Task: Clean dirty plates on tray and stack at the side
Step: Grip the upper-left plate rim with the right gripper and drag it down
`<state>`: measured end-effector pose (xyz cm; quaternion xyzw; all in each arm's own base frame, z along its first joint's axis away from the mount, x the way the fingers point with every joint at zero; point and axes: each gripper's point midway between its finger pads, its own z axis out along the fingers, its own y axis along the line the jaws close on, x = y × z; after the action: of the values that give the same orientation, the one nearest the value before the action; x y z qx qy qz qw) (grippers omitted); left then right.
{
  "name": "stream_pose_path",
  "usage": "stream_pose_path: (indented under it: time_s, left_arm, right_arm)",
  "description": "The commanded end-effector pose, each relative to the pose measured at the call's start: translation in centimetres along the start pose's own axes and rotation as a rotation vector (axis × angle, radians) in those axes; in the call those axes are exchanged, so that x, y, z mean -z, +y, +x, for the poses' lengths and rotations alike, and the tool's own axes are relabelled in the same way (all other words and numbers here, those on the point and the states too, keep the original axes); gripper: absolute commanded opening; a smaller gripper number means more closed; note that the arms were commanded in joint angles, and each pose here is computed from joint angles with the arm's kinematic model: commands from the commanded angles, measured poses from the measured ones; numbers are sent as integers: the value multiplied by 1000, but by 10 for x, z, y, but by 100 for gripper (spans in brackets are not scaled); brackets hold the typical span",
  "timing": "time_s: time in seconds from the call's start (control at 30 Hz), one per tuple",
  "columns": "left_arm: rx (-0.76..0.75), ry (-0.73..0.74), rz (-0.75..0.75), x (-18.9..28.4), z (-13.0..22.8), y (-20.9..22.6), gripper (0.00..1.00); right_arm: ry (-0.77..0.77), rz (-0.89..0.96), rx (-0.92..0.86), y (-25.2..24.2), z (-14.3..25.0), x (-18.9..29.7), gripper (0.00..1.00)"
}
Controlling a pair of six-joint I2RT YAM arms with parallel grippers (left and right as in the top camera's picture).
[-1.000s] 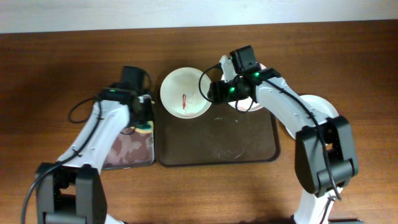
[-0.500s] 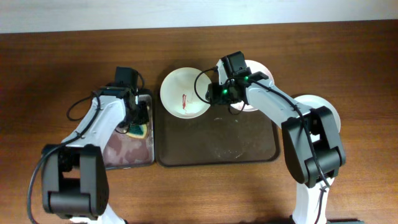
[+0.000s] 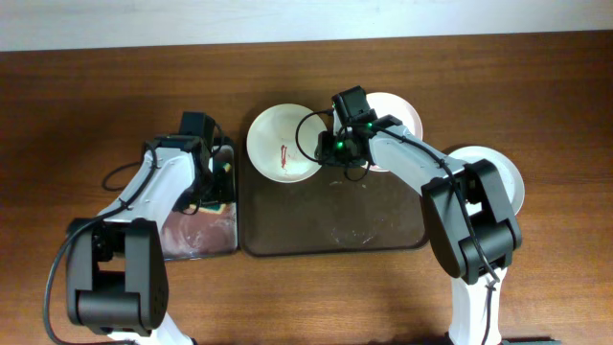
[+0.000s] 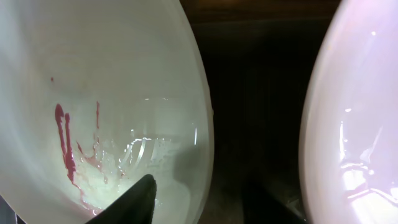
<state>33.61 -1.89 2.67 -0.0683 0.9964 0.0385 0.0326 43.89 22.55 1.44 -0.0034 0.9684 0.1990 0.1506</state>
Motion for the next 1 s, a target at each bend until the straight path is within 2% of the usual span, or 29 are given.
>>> stream_pose_path:
  time_s: [0.0, 0.07, 0.2, 0.3, 0.37, 0.47, 0.57, 0.63, 0.7, 0.87, 0.9, 0.97]
  left_arm:
    - [35, 45, -16, -15, 17, 3, 80]
    - [48, 52, -18, -18, 20, 3, 76]
    - [58, 46, -17, -19, 19, 3, 62]
    - [60, 28, -12, -19, 14, 2, 50]
    - [60, 26, -11, -19, 14, 2, 51]
    - [60, 26, -11, -19, 14, 2, 50]
    - [60, 26, -11, -19, 14, 2, 44]
    - [60, 26, -11, -19, 14, 2, 45]
    - [60, 26, -11, -19, 14, 2, 52]
    - [60, 26, -11, -19, 14, 2, 57]
    - [60, 26, -11, -19, 14, 2, 57]
    - [60, 25, -11, -19, 14, 2, 57]
  right_arm:
    - [9, 15, -1, 0, 3, -7, 35]
    - [5, 13, -1, 1, 3, -7, 25]
    - [10, 5, 3, 2, 3, -7, 11]
    - [28, -11, 29, 5, 7, -2, 4]
    - [30, -5, 44, 5, 7, 2, 4]
    - [45, 16, 38, 3, 11, 10, 4]
    - [90, 37, 26, 0, 22, 17, 4]
    - [136, 57, 22, -5, 34, 23, 4]
    - [214, 89, 36, -14, 52, 32, 4]
    - [391, 216, -35, -47, 92, 53, 4]
    - [404, 227, -43, -50, 94, 55, 9]
    - [414, 231, -53, -53, 96, 57, 33]
